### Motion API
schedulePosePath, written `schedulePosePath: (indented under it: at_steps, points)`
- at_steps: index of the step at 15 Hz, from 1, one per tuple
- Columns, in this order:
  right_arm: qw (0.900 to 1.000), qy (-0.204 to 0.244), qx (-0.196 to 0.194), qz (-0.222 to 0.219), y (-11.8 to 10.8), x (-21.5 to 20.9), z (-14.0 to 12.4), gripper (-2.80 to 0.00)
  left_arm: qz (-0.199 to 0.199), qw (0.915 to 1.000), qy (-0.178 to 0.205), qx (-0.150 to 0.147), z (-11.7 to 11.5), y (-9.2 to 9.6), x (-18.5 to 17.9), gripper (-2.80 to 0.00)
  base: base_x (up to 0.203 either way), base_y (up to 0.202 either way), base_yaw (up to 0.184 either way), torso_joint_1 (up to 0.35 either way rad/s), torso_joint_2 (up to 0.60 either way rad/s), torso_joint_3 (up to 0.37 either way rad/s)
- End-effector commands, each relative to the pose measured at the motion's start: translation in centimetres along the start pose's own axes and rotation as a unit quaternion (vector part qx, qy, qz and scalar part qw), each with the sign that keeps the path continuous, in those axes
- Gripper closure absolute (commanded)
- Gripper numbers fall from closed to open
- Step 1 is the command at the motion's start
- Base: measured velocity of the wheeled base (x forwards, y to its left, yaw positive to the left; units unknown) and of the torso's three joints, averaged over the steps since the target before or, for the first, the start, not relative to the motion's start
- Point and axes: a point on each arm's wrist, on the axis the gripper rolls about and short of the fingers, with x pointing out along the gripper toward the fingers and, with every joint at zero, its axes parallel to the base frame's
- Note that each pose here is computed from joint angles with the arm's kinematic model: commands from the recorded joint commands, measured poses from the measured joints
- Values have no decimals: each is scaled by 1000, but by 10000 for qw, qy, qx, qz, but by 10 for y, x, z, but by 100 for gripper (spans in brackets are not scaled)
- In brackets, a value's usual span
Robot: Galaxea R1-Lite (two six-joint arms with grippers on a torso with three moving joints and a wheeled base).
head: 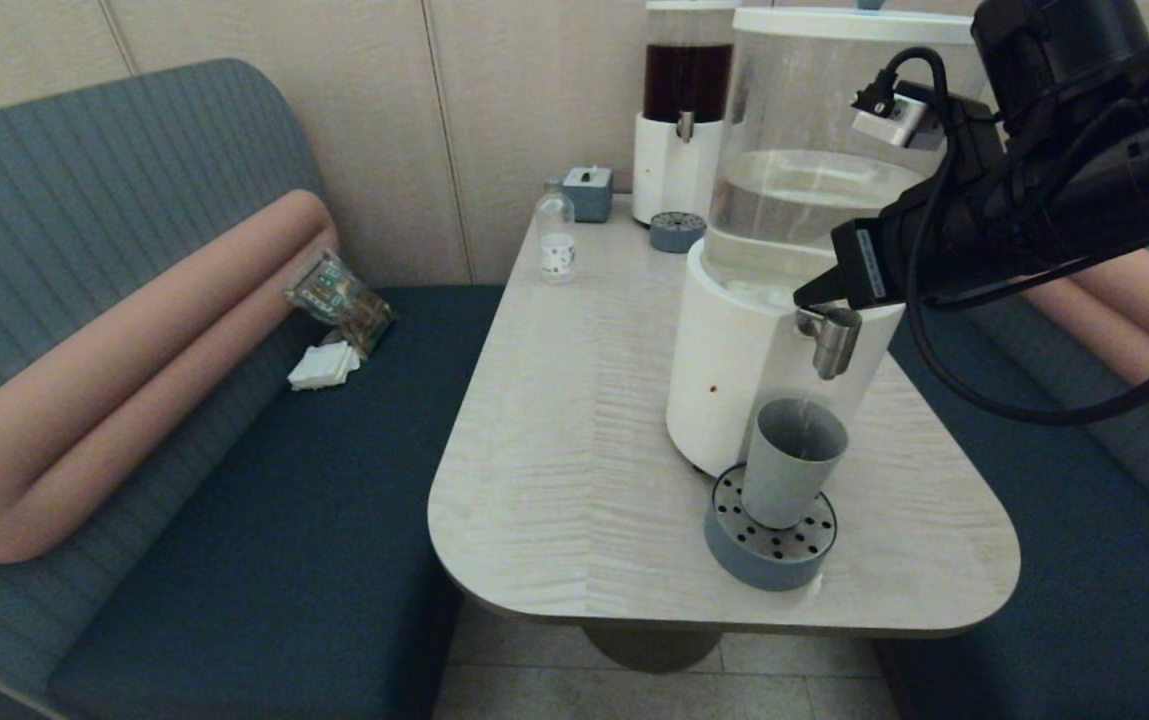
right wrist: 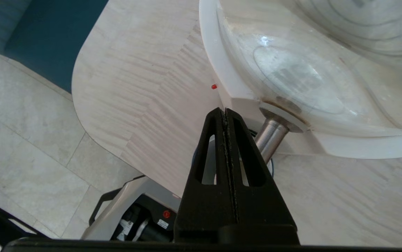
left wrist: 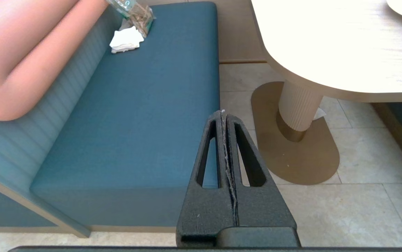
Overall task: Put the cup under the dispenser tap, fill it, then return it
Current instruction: Turn on the faucet
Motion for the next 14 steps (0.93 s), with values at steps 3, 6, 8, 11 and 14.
schedulePosePath:
  at_steps: [3,6,8,11,14]
  points:
    - [10000,-1,0,59,0,-1,0,0,0,10000,3,2,0,0,0,0,0,0,0,0,0,0]
    - [9999,-108,-21,69,1,-6,2,0,1,10000,-5,2,0,0,0,0,0,0,0,0,0,0]
    - [9996,-283,-34,72,2,-8,5,0,1,10000,-5,2,0,0,0,0,0,0,0,0,0,0]
    - [9982,-606,-11,41,1,-21,11,0,1,10000,-4,2,0,0,0,0,0,0,0,0,0,0]
    - [9953,-969,-38,53,2,-40,15,0,0,10000,3,2,0,0,0,0,0,0,0,0,0,0]
